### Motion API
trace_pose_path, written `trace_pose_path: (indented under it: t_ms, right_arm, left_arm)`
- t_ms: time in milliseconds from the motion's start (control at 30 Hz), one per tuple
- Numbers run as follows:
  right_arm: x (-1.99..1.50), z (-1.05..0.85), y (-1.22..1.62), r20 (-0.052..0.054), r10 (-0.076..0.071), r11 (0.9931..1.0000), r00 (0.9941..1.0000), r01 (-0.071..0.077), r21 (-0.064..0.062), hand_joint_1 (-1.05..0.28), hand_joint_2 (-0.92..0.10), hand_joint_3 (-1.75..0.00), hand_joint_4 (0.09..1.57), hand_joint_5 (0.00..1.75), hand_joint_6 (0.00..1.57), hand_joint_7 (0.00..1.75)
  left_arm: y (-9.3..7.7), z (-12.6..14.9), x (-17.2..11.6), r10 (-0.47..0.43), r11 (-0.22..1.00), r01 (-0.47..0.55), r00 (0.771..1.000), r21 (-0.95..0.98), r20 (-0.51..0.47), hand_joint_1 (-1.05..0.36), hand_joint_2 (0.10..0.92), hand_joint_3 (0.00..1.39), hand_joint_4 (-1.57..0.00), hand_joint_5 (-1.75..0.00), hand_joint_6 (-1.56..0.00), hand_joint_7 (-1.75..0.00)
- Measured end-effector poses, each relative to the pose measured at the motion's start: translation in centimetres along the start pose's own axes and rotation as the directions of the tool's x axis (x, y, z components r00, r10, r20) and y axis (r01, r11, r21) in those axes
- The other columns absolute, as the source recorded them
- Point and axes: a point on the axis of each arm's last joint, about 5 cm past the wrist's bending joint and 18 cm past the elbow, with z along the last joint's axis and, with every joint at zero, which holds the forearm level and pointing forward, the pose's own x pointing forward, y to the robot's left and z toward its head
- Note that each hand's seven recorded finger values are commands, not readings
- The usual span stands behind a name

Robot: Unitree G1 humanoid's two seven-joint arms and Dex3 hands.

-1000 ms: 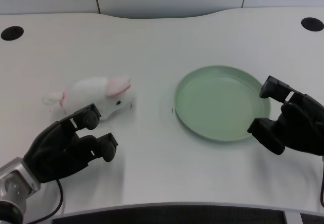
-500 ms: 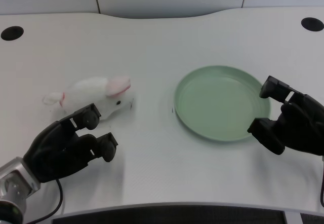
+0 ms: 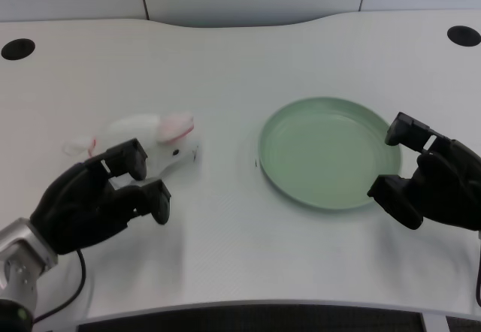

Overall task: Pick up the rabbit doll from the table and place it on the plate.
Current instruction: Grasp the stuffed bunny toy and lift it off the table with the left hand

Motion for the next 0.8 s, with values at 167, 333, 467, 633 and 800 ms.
trace_pose_path:
  t_ms: [167, 333, 467, 633, 800]
  right_arm:
    - [0.03, 0.04, 0.01, 0.001, 0.001, 0.99999, 1.00000, -0.001, -0.003, -0.59, -0.92, -0.03, 1.03, 1.75, 0.84, 1.75]
    - [0.04, 0.08, 0.01, 0.001, 0.002, 0.99998, 1.00000, -0.002, -0.006, -0.58, -0.92, -0.03, 1.04, 1.75, 0.85, 1.75]
    - [0.09, 0.08, 0.02, 0.003, 0.005, 0.99993, 0.99998, -0.005, -0.011, -0.60, -0.92, -0.04, 1.04, 1.75, 0.86, 1.75]
    - [0.14, 0.04, 0.03, 0.003, 0.006, 0.99993, 0.99998, -0.006, -0.010, -0.60, -0.92, -0.04, 1.05, 1.75, 0.86, 1.75]
    - [0.18, 0.00, 0.05, 0.003, 0.007, 0.99994, 0.99997, -0.007, -0.009, -0.59, -0.91, -0.04, 1.05, 1.75, 0.85, 1.75]
  left_arm:
    - [-1.7, 3.5, 1.0, -0.061, 0.956, 0.038, 0.996, 0.292, 0.070, -0.61, 0.920, 0.06, -0.42, -1.71, -0.52, -1.33]
    - [-2.4, 6.7, 2.0, -0.187, 0.838, 0.099, 0.976, 0.537, 0.111, -0.68, 0.905, 0.04, -0.69, -1.04, -0.91, -0.28]
    - [-3.1, 9.0, 3.4, -0.248, 0.624, 0.065, 0.962, 0.779, 0.118, -0.73, 0.918, 0.03, -0.74, -0.29, -0.78, -0.01]
    - [-4.0, 9.7, 4.5, -0.199, 0.284, -0.052, 0.974, 0.958, 0.112, -0.84, 0.921, 0.17, -0.44, -0.02, -0.47, 0.00]
    - [-3.9, 9.0, 5.9, -0.082, 0.123, -0.125, 0.987, 0.984, 0.136, -0.93, 0.921, 0.35, -0.25, 0.00, -0.26, 0.00]
